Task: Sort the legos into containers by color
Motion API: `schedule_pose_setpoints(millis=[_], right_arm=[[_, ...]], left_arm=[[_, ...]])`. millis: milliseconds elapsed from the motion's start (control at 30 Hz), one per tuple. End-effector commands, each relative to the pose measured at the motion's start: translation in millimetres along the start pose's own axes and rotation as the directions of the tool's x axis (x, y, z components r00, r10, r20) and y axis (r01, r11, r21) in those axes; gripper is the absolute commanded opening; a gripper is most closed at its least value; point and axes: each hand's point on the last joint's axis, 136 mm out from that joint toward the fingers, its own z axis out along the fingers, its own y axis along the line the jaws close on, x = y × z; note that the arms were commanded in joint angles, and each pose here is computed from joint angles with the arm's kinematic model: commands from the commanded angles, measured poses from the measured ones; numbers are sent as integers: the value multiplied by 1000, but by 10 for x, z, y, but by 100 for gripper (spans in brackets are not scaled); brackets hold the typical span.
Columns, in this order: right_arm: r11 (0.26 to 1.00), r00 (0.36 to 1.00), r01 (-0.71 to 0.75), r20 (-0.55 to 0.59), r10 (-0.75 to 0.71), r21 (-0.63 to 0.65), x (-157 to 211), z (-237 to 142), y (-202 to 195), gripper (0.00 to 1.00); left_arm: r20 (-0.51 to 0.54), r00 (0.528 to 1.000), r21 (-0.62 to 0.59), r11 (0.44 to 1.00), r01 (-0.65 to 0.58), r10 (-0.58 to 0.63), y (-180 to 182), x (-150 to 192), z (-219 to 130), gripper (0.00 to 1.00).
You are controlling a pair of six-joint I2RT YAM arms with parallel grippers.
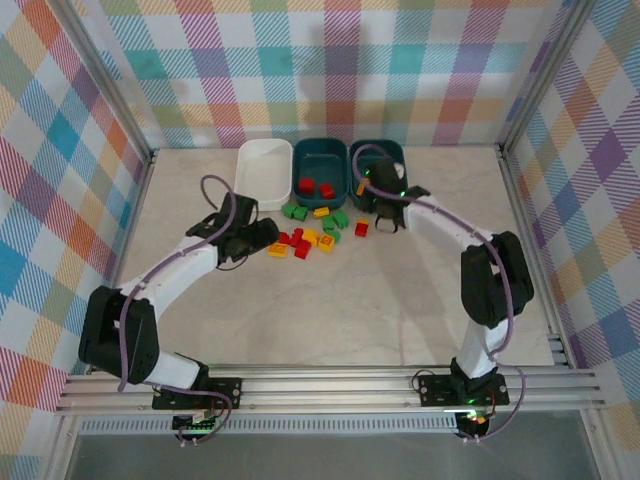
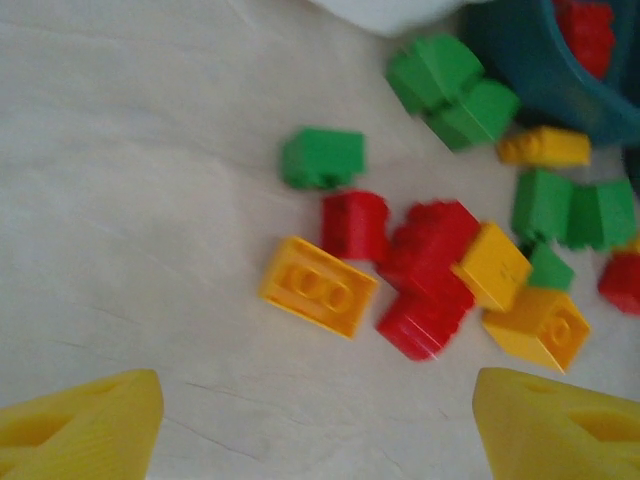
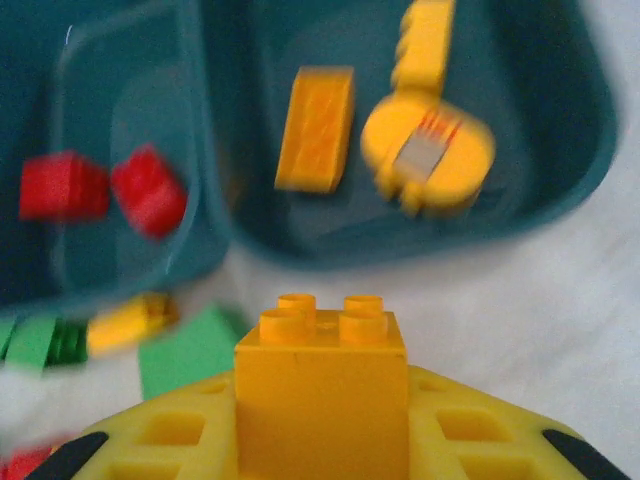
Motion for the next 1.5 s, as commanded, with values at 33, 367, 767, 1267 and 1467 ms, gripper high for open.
schedule_pose_setpoints(millis=[33,367,767,1267,1467], right_arm=[[999,999,13,-41,-12,33,-267,471,-217,30],[1000,996,0,-87,-1,-6,-641,924,-259,36],[993,997,-28,-81,18,-116,-624,646,-88,63],[971,993,-105,-70,92,-213,397,-368,-410,64],[976,994,-87,-88,70,-199,648,-365,-513,64]], left_arm=[[-66,988,69,988,-135,140,-391,185,37,80],[-127,947,96,954,-284,295,-879,348,179,78],[-85,992,-81,991,-103,96,-576,30,277,84],[-98,995,-362,932,-33,-3,71,-560,924,72],[-143,990,-384,922,-51,-5,167,-468,1136,65]])
